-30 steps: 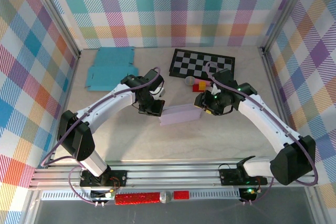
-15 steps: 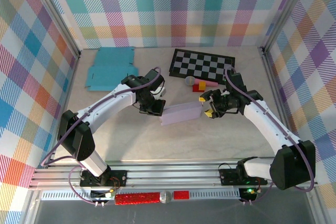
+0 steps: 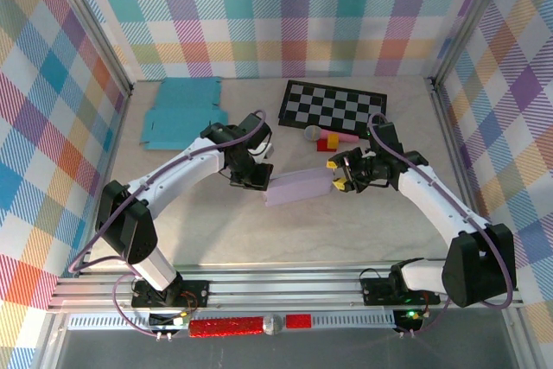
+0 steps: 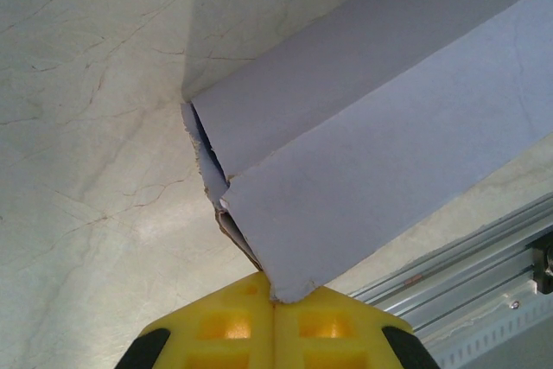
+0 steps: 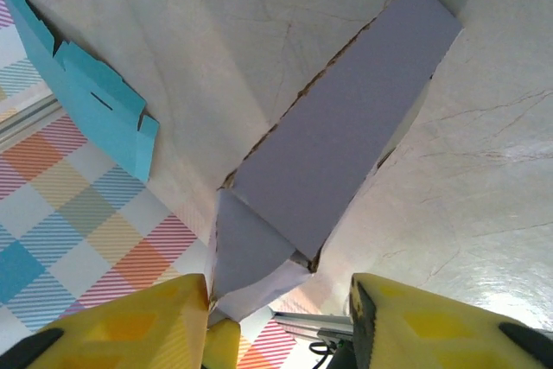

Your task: Fold the paper box

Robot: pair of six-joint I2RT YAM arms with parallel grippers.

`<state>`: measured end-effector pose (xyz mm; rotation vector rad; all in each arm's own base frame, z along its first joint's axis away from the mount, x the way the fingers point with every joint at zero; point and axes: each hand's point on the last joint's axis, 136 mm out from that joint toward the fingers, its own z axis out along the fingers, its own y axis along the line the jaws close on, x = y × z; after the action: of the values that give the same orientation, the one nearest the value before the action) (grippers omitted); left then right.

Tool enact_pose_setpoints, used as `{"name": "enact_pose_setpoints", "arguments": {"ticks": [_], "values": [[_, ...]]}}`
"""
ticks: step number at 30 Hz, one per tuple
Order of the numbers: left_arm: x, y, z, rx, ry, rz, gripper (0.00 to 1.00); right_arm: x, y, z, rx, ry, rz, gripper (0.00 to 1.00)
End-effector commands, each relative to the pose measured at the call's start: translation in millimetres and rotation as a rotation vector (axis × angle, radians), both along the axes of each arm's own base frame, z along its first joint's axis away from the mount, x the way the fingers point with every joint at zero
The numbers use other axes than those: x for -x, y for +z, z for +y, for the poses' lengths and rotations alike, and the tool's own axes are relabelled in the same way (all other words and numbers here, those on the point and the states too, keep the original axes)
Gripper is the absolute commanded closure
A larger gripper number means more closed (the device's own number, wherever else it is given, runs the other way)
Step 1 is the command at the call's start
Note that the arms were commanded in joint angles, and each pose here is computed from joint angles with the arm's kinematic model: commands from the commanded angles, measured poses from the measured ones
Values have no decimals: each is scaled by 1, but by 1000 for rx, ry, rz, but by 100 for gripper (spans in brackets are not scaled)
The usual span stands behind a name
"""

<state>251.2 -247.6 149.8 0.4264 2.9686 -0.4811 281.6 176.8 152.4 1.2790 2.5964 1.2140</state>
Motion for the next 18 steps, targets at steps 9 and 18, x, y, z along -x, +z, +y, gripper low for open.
{"name": "enact_pose_setpoints", "arguments": {"ticks": [9, 18], "values": [[2, 1, -8, 17, 4, 18, 97, 11, -29, -7, 72, 58, 58, 66], [-3, 29, -15, 145, 95, -3, 68, 19, -43, -13, 118, 76, 123, 65]]}}
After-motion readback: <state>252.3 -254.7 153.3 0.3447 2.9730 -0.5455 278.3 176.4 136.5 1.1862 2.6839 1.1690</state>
